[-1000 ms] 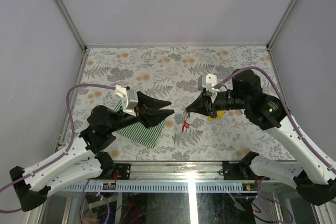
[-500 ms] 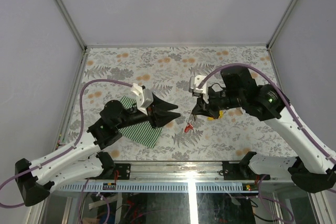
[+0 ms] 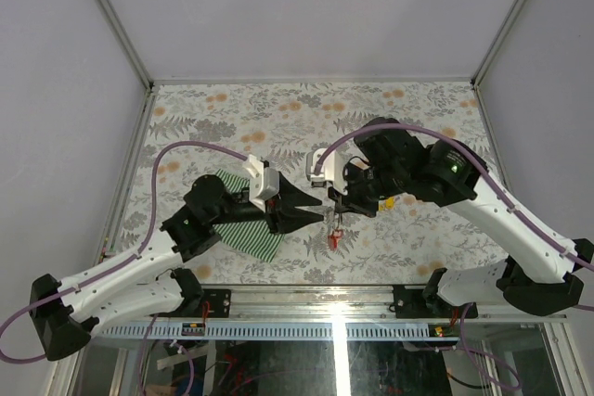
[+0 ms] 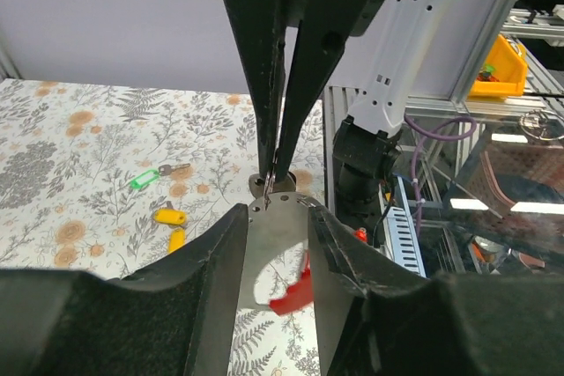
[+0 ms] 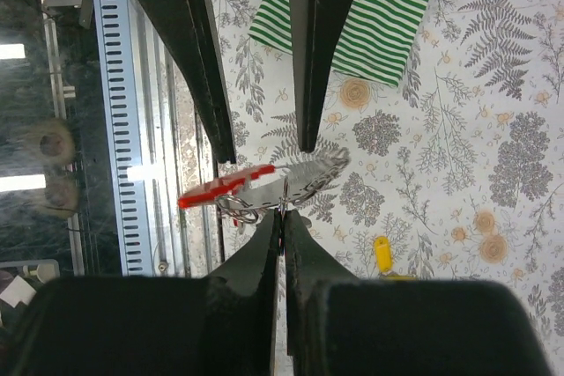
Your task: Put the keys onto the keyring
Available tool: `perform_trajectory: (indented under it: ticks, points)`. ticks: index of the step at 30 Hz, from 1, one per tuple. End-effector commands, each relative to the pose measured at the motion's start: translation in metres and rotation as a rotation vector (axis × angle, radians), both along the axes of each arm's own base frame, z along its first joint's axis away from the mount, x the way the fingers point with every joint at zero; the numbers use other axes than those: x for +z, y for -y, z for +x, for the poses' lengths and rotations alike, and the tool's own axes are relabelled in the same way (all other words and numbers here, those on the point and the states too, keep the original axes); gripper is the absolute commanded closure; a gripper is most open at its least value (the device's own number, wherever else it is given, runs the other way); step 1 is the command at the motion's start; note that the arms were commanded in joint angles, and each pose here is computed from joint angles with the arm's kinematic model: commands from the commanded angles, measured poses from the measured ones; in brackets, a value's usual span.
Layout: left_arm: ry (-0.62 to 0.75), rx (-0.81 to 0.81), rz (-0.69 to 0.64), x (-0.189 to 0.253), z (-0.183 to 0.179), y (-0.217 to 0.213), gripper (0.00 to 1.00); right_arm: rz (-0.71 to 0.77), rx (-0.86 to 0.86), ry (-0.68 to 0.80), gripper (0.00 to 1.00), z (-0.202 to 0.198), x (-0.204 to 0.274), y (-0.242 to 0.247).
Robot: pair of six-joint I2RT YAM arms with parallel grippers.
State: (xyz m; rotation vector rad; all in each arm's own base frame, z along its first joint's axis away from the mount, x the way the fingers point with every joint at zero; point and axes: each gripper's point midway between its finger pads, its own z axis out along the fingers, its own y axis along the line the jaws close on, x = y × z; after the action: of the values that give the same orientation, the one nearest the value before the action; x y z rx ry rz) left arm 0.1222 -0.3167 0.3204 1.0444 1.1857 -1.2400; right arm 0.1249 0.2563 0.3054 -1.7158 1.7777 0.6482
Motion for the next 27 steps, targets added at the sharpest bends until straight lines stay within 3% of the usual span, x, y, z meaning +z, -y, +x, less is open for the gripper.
perform_trajectory:
  ticks: [1, 16, 27]
  points:
    - [0.080, -0.062, -0.036, 0.014, -0.010, 0.001, 0.65, -0.018, 0.008, 0.043, 1.00, 0.000, 0.012, 0.002]
    - [0.079, -0.065, -0.030, 0.016, -0.004, 0.010, 0.65, -0.007, 0.050, 0.044, 1.00, -0.008, 0.013, -0.007]
    - [0.087, -0.101, -0.032, 0.017, -0.007, 0.014, 0.70, 0.018, 0.061, 0.051, 1.00, -0.007, 0.012, -0.014]
